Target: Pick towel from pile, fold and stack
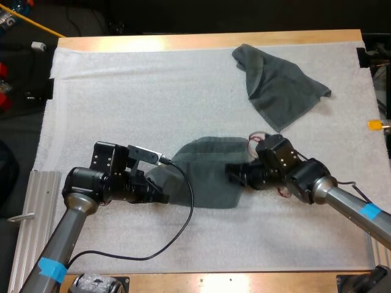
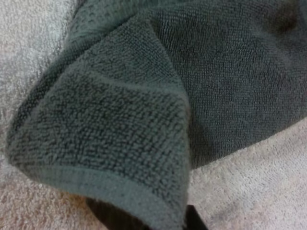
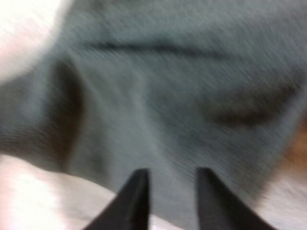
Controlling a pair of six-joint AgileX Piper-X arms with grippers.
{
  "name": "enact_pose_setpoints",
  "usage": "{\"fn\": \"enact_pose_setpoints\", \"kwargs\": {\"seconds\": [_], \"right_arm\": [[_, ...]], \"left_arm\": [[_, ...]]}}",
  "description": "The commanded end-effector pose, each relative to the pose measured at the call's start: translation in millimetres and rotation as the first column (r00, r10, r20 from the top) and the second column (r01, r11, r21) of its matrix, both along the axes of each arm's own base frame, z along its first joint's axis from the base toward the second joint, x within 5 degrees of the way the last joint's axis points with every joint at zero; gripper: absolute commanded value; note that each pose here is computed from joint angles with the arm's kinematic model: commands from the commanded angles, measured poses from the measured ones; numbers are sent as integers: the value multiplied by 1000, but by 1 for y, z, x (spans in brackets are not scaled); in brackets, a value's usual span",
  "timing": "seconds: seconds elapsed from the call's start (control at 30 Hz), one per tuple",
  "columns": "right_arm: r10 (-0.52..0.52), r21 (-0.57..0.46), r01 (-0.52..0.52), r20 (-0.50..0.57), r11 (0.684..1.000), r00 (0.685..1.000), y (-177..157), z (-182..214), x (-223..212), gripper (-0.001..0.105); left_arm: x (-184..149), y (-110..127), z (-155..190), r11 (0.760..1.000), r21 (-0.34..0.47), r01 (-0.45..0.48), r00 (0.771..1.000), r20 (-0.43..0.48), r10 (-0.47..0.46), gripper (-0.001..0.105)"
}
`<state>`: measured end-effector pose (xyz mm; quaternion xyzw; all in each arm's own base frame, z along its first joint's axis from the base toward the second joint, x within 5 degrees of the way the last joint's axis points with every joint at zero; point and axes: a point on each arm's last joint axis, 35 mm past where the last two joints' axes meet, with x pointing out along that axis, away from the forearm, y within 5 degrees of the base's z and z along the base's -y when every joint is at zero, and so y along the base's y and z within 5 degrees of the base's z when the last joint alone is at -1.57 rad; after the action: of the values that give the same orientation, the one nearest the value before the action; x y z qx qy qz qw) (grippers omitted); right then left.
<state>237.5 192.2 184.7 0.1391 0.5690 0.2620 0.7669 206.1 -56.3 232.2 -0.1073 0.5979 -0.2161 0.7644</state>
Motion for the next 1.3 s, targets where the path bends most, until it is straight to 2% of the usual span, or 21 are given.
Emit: {"fn": "enact_pose_setpoints", "kwargs": {"seconds": [0.0,0.03,0.07,0.1,0.27,0.67,0.77,0.83,0.9,0.97,1.07,1.13,1.2,1.27], "right_arm": [[18,-35,-19,-14,999,1000,-3,0,-4,54],[20,-57,-22,-28,998,999,-5,-1,-6,64],[21,-65,-23,-30,998,999,-5,-2,-6,66],[23,-71,-25,-30,997,999,-5,-2,-6,65],[12,-84,-15,-30,996,999,-3,-12,-2,49],[-59,-42,54,-140,998,988,8,-49,9,48],[-25,32,29,-123,999,992,13,-49,14,34],[-18,118,28,-83,993,996,19,-41,19,13],[-43,179,47,-29,983,999,23,-31,24,1],[-97,244,92,10,965,995,27,-19,31,0],[-264,340,234,44,911,964,29,1,48,0],[-353,328,313,72,891,933,23,2,59,0],[-377,313,342,58,886,924,15,-4,65,2],[-369,282,348,21,894,929,8,-12,68,14]], "left_arm": [[1,0,1,1000,-3,0,1000,11,0,0],[1,0,1,1000,-12,3,1000,9,-3,0],[1,-1,1,1000,-19,6,1000,8,-5,0],[1,-1,1,999,-32,10,1000,7,-10,0],[1,-2,2,998,-53,17,1000,8,-16,0],[1,-2,2,998,-65,21,1000,6,-20,0],[0,-2,2,998,-64,21,1000,3,-20,0],[0,-2,2,998,-63,20,1000,-3,-20,0],[-1,-2,1,998,-62,20,1000,-8,-20,0],[-2,-2,1,998,-61,19,1000,-16,-20,0],[-2,-1,1,998,-60,19,1000,-24,-20,0],[-2,-1,1,998,-60,19,1000,-23,-20,0],[-2,-1,1,998,-60,19,1000,-23,-20,0],[-2,-1,1,998,-60,19,1000,-23,-20,0]]}}
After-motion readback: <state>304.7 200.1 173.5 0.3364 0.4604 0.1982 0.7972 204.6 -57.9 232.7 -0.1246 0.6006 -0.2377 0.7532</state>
